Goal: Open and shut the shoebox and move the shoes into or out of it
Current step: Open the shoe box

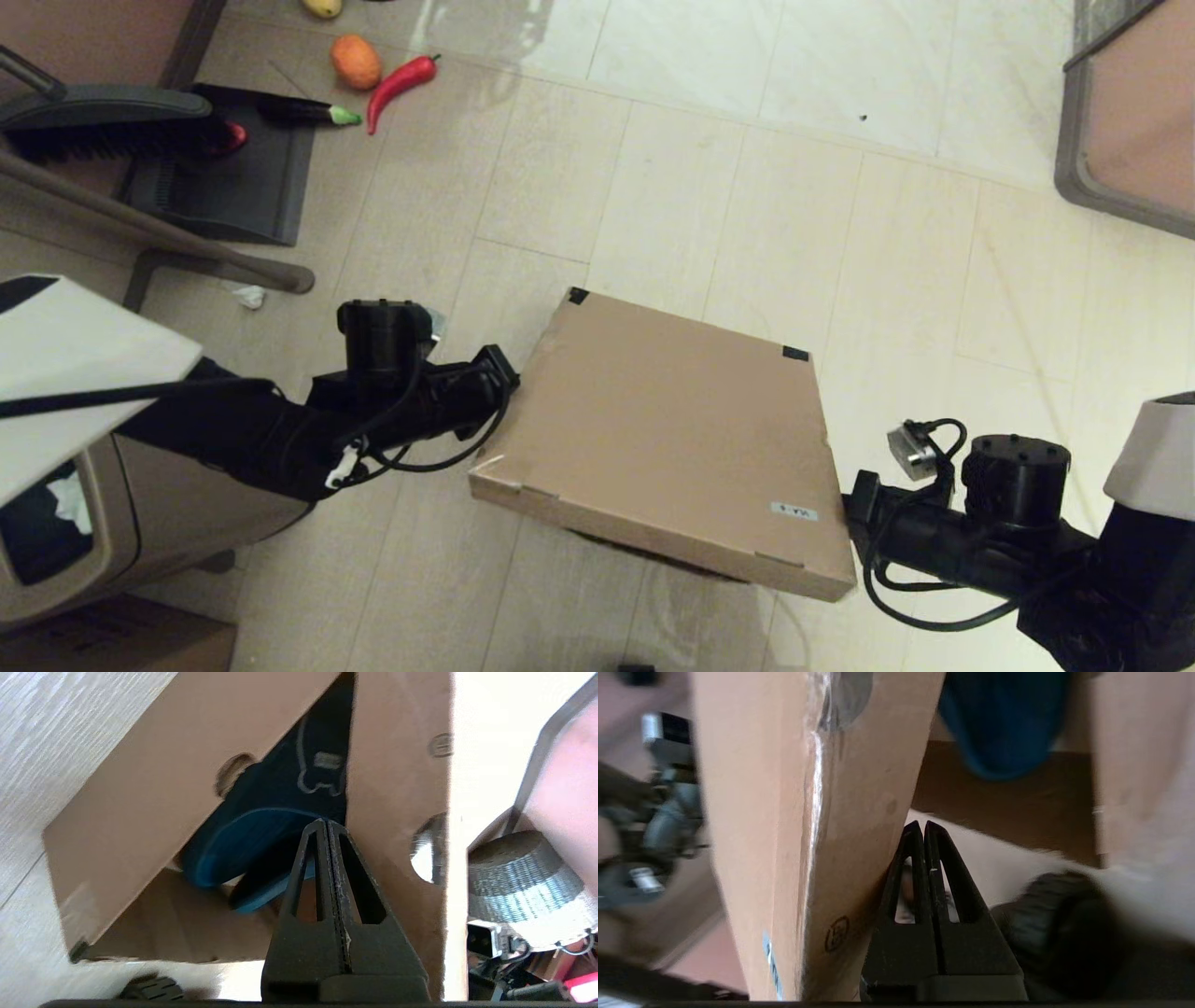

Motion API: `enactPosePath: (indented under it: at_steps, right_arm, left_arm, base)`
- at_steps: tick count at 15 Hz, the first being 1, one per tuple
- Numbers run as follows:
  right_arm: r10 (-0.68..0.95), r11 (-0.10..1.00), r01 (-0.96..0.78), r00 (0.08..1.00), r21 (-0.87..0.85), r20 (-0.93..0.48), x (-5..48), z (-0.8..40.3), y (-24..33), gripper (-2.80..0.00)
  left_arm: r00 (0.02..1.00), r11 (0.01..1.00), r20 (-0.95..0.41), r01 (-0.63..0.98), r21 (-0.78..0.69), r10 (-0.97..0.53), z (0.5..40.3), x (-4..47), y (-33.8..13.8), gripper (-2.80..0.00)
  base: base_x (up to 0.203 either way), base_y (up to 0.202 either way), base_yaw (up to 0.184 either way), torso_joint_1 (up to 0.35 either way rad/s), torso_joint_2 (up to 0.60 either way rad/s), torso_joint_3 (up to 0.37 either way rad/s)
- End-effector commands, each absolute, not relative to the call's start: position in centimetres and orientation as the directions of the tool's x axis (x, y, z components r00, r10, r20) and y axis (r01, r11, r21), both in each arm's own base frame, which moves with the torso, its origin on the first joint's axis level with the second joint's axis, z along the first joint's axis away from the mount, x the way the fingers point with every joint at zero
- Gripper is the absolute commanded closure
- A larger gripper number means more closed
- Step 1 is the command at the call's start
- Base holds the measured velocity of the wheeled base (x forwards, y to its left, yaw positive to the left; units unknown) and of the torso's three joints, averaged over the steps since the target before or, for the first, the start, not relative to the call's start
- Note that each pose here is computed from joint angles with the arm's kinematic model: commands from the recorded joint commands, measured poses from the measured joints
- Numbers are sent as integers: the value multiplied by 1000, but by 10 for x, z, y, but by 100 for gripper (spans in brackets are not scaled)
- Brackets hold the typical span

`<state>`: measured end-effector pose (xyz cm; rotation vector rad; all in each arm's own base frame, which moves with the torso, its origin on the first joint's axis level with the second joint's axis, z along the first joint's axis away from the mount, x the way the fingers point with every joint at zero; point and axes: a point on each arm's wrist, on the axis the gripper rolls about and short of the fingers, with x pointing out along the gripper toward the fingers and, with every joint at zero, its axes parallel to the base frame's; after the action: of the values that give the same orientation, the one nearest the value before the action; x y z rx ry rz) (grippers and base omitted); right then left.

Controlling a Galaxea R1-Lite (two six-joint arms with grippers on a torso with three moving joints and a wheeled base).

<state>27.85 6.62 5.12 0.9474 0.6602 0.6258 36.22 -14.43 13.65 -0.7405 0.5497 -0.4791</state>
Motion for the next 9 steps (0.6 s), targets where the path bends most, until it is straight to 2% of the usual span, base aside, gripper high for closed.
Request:
enactPosePath:
  at_steps: [1,4,9]
  right_arm:
    - [737,416,-183,642,891,-212,272,52,65,0]
    - [750,345,-104,628,933,-207,261,52,63,0]
    - [781,317,-112,594,942,-192,256,56,56,0]
  left_arm:
    - [762,634,-269,229,-739,-589,148,358,-144,0]
    - [760,627,-269,224,-746,-591,153,356,-144,0]
    - [763,621,-261,225,-751,-591,155,355,-144,0]
  base:
    - [0,0,0,0,0,0]
    - [0,0,0,0,0,0]
    - [0,0,0,0,0,0]
